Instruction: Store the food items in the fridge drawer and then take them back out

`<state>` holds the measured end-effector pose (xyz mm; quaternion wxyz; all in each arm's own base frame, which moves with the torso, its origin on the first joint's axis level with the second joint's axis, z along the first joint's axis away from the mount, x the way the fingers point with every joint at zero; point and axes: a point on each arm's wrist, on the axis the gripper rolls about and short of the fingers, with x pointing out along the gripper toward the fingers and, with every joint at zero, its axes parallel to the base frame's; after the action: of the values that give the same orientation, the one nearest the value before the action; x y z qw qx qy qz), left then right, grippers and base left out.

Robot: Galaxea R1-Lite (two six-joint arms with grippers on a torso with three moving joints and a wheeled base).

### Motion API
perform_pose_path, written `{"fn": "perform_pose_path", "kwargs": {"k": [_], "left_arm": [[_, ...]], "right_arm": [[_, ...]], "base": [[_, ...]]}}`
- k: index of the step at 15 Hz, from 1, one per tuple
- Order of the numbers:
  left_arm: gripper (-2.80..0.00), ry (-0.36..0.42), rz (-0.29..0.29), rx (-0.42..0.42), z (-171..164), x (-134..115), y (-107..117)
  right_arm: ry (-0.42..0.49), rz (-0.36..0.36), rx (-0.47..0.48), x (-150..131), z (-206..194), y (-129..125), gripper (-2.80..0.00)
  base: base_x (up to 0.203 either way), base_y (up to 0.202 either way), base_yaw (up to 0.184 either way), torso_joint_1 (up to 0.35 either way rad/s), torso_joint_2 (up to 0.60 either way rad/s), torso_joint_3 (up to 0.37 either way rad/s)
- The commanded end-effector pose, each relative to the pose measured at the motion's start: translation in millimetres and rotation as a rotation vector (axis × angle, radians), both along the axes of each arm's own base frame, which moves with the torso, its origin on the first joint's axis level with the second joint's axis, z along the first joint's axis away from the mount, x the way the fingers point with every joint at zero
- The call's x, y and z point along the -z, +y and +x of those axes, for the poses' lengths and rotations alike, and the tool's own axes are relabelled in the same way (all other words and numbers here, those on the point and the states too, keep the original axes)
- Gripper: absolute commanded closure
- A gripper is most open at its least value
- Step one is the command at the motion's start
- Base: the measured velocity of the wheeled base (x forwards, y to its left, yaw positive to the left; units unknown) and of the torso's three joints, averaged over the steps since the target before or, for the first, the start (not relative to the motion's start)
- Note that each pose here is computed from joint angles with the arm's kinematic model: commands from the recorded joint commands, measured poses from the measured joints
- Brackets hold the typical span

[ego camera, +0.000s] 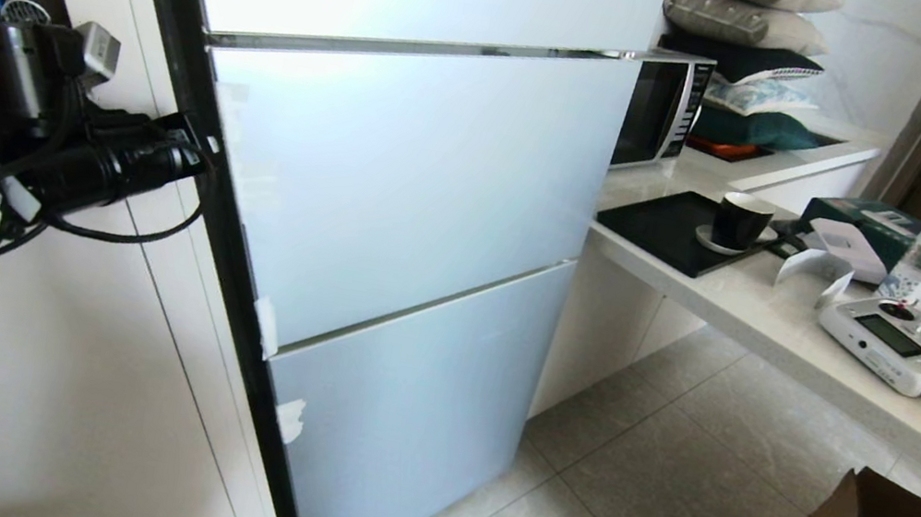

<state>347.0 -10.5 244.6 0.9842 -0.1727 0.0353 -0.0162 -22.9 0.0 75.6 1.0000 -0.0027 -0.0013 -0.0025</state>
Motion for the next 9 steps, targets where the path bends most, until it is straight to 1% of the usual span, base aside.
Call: {"fn": "perform_pose_path", "kwargs": {"k": [1, 4, 6, 9], "left_arm": [[0.00, -0.004, -0.016, 0.005, 1.6, -0.3, -1.9], [0.00, -0.014, -0.023, 0.041, -1.8, -3.9, -9.8], [0.00, -0.017, -0.026, 0.059, -4.7, -5.7, -11.0], [0.00, 0.001, -0.028, 0.088, -8.2, -1.0, -11.4]], "right_arm": [[-0.001, 0.000, 0.000, 0.0, 0.0, 0.0, 0.00], [-0.001, 0.000, 0.000, 0.0, 0.0, 0.0, 0.00], [-0.001, -0.001, 0.000, 0.0, 0.0, 0.0, 0.00], [-0.001, 0.001, 0.000, 0.0, 0.0, 0.0, 0.00]], "base": [[0.000, 0.000, 0.000, 0.000, 0.00, 0.000], [0.000, 0.000, 0.000, 0.000, 0.00, 0.000], [0.000, 0.000, 0.000, 0.000, 0.00, 0.000], [0.000, 0.000, 0.000, 0.000, 0.00, 0.000]]}}
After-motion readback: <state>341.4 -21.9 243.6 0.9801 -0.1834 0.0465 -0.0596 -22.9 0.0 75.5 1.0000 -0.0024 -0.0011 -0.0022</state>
